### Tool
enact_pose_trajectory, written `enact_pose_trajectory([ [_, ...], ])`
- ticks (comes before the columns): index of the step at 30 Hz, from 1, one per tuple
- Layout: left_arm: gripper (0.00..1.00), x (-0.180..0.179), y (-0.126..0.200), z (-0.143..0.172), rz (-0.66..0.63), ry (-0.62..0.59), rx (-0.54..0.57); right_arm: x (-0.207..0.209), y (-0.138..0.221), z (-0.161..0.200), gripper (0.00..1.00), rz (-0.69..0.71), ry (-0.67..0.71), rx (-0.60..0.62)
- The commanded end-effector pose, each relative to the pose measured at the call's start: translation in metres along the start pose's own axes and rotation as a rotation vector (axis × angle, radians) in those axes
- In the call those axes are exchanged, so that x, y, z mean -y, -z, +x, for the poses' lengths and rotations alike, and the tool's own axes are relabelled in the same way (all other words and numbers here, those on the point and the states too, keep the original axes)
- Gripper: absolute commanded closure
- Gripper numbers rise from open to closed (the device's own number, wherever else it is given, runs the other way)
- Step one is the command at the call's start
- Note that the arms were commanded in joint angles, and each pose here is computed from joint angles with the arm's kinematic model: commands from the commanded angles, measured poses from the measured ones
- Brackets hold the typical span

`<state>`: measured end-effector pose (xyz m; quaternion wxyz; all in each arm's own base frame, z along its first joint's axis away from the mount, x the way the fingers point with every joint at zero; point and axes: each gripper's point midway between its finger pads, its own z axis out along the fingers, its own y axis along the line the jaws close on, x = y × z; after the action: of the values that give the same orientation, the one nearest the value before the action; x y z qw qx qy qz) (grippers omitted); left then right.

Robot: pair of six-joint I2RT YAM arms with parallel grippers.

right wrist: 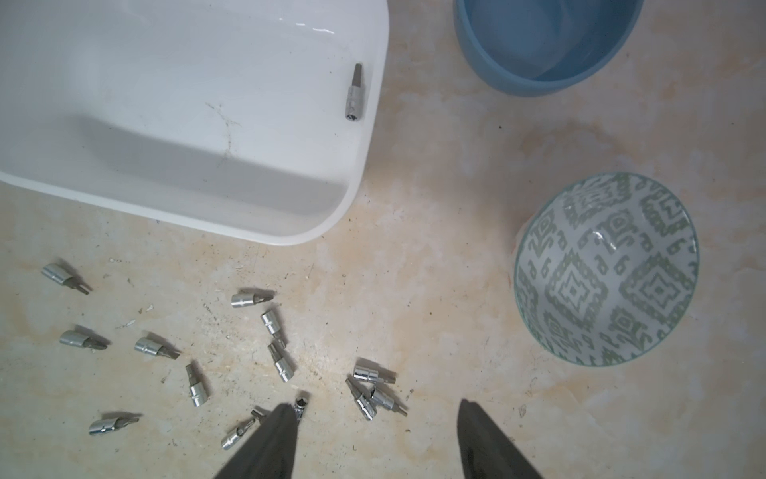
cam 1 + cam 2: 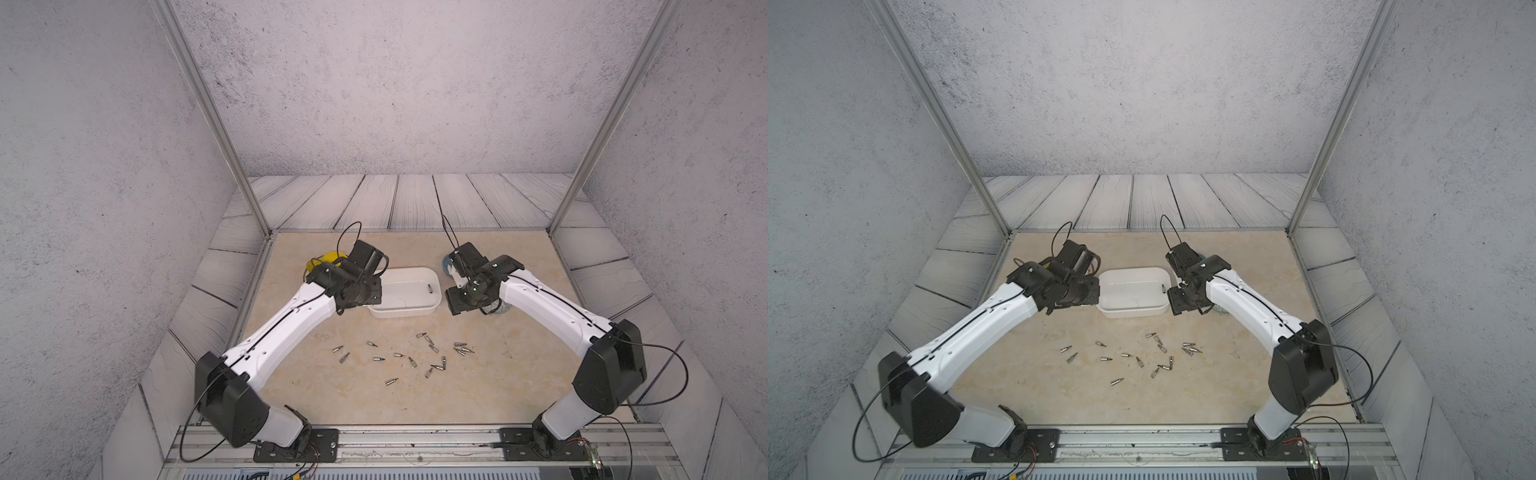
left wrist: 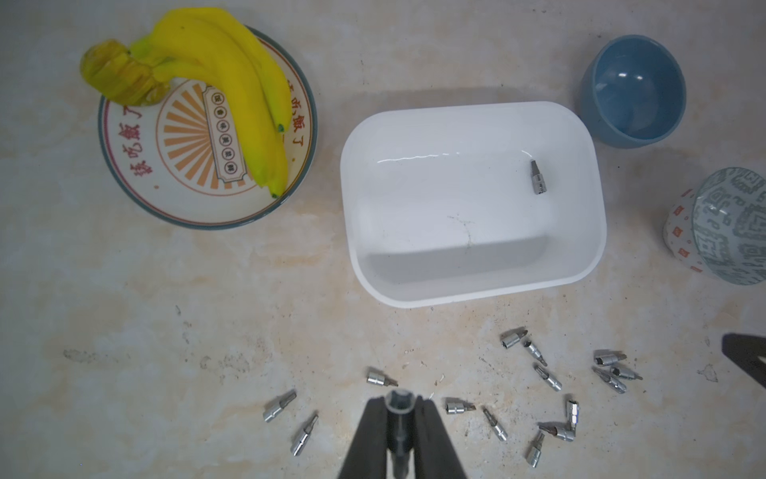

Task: Put the bit on the desktop into the storage box
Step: Place the screwdriver bit in the storage box.

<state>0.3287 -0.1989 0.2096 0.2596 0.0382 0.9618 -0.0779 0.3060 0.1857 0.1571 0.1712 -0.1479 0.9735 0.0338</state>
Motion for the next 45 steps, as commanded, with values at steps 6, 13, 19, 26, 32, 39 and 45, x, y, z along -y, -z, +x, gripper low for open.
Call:
enact_pose_trajectory([
  [6, 1.0, 0.048, -0.088, -0.03, 0.087, -0.146, -0.204, 0.017, 0.0, 0.029, 0.34, 0.01, -0.121, 0.045],
  [13, 1.0, 0.078, -0.131, -0.044, 0.183, -0.145, -0.2, 0.017, -0.009, 0.05, 0.34, -0.005, -0.146, -0.001],
  [19, 1.0, 0.1, -0.165, -0.038, 0.222, -0.148, -0.227, 0.019, -0.012, 0.055, 0.34, 0.004, -0.15, -0.018],
  [26, 1.0, 0.111, -0.194, -0.03, 0.227, -0.137, -0.247, 0.011, -0.025, 0.063, 0.35, -0.033, -0.153, -0.057],
  [32, 1.0, 0.12, -0.206, -0.027, 0.229, -0.138, -0.253, 0.005, -0.045, 0.081, 0.36, -0.07, -0.166, -0.118],
  [39, 1.0, 0.124, -0.225, -0.017, 0.232, -0.124, -0.29, -0.004, -0.064, 0.107, 0.37, -0.13, -0.186, -0.174],
  [45, 1.0, 0.122, -0.239, -0.008, 0.221, -0.117, -0.314, -0.001, -0.075, 0.127, 0.38, -0.116, -0.181, -0.21],
])
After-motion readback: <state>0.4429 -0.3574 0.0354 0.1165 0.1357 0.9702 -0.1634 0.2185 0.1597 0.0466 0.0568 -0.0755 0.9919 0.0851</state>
